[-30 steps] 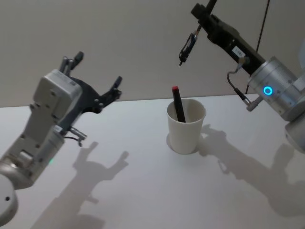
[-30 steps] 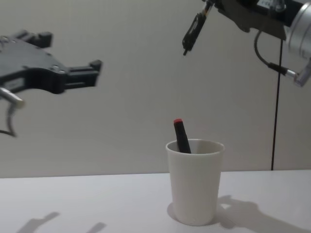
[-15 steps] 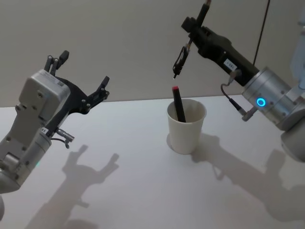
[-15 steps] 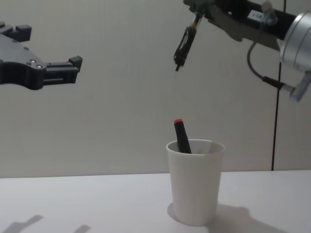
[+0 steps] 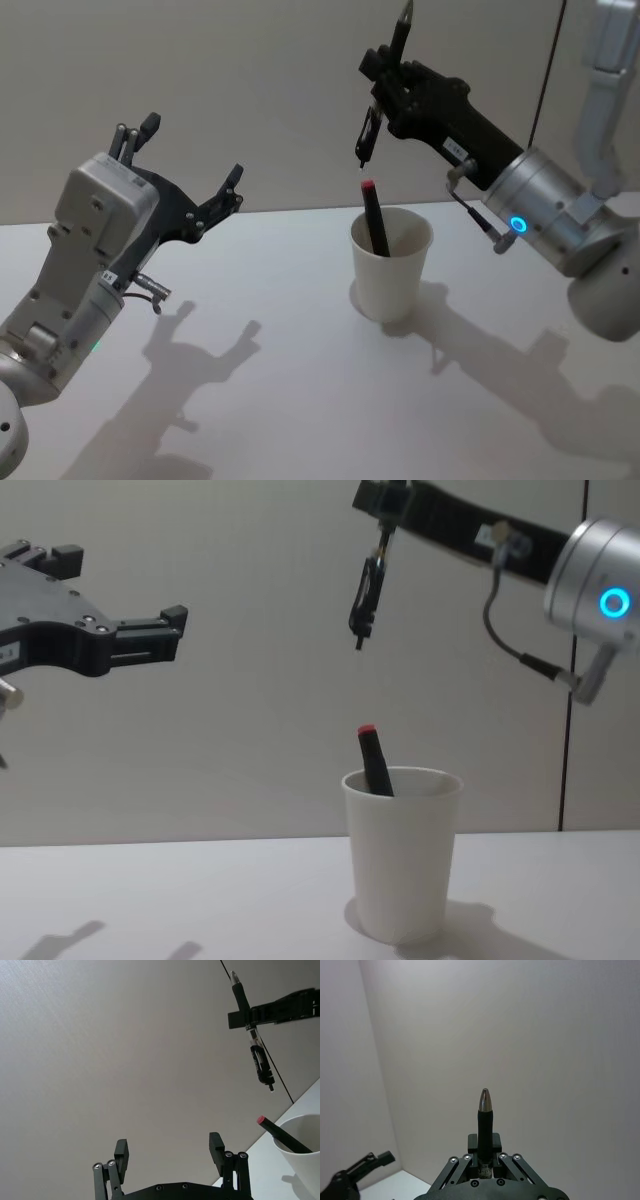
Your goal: Place the pen into the pen holder.
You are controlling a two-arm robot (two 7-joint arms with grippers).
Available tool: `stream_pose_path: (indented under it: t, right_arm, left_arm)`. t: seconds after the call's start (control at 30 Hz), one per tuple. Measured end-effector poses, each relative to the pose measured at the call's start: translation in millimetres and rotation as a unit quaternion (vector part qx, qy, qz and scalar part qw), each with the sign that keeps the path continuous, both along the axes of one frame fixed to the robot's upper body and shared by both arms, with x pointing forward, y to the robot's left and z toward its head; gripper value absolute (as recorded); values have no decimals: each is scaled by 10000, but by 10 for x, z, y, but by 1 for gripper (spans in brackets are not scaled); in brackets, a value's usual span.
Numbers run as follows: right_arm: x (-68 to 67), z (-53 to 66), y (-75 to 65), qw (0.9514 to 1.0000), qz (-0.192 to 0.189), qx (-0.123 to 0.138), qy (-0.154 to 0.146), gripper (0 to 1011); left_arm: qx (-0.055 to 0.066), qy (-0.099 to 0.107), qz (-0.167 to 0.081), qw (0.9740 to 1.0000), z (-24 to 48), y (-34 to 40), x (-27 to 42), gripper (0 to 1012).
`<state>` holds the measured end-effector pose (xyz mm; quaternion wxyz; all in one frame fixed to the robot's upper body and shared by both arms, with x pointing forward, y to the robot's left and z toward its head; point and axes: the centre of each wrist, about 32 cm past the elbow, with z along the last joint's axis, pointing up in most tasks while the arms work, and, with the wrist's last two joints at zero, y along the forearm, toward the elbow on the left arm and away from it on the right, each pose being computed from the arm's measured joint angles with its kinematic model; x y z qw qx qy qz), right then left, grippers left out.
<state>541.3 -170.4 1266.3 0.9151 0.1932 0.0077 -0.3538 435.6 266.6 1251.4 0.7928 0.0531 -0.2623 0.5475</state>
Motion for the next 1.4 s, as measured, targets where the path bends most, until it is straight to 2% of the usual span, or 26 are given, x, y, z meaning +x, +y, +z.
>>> stream_pose_path:
  t: [0.23,0.53,0.9,1.33,1.4]
  right_arm:
    - [56,-92,57,9977,-444,-456,-217,131]
    - [101,-270,111,9931,-787,-849,-201,131]
    - [89,-434,151,9916,-809,-1007,-31,131]
    - [41,-524,199,9916,-683,-1070,231,131]
    - [35,-535,205,9916,-666,-1077,267,160]
  left_arm:
    - [-26,3,-22,10000,-15,-13,9,1001]
    - [-44,7,-35,10000,-27,-22,15,1001]
    - [-53,9,-44,10000,-32,-28,18,1001]
    - [-57,9,-47,10000,-35,-29,20,1001]
    - [-58,10,-47,10000,-36,-29,20,1001]
